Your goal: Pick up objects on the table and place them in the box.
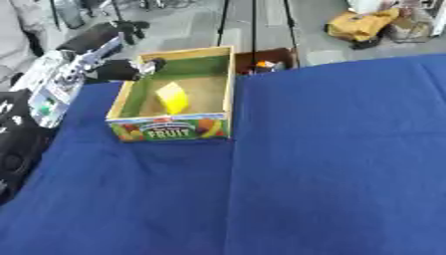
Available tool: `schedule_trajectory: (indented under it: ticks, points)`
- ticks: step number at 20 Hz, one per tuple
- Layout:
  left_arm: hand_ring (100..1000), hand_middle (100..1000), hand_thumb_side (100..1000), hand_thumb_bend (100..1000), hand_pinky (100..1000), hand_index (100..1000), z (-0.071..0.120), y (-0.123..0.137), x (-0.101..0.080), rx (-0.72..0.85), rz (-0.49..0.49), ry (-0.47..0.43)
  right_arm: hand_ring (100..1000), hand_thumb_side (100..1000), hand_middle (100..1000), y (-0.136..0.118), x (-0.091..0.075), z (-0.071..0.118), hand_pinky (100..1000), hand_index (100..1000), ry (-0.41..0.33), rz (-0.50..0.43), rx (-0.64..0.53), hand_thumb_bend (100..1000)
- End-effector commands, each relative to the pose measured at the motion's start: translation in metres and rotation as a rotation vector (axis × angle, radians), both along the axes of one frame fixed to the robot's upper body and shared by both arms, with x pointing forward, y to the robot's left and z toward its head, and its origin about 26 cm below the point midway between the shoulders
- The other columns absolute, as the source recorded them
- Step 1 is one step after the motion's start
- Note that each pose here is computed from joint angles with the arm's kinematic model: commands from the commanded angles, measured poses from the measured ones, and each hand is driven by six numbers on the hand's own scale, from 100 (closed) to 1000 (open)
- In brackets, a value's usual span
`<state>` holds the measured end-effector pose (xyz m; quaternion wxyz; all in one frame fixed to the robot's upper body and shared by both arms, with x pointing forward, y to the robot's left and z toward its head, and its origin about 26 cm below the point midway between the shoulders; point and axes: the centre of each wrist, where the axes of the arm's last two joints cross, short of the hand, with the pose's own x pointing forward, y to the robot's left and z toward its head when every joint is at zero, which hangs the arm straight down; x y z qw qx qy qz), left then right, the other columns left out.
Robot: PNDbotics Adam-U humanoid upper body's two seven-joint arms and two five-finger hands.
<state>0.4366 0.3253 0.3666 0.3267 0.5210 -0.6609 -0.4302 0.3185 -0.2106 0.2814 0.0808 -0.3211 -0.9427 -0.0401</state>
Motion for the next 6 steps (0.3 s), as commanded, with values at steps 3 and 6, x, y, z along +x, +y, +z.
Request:
schedule_trajectory:
  ticks: [3,6]
  points:
    - [739,765,792,398,616,979,0.022,0.009,-0.03,-0.058,-0.08,-0.195,776,587,507,-0.002,-0.003,0.001,687,786,-0.02,-0.019,0.006,100]
    - [725,754,770,357,602,976,0.014,0.008,-0.041,-0.087,-0.139,-0.252,777,580,516,0.0,-0.003,-0.001,689,787,-0.019,-0.02,0.012,100]
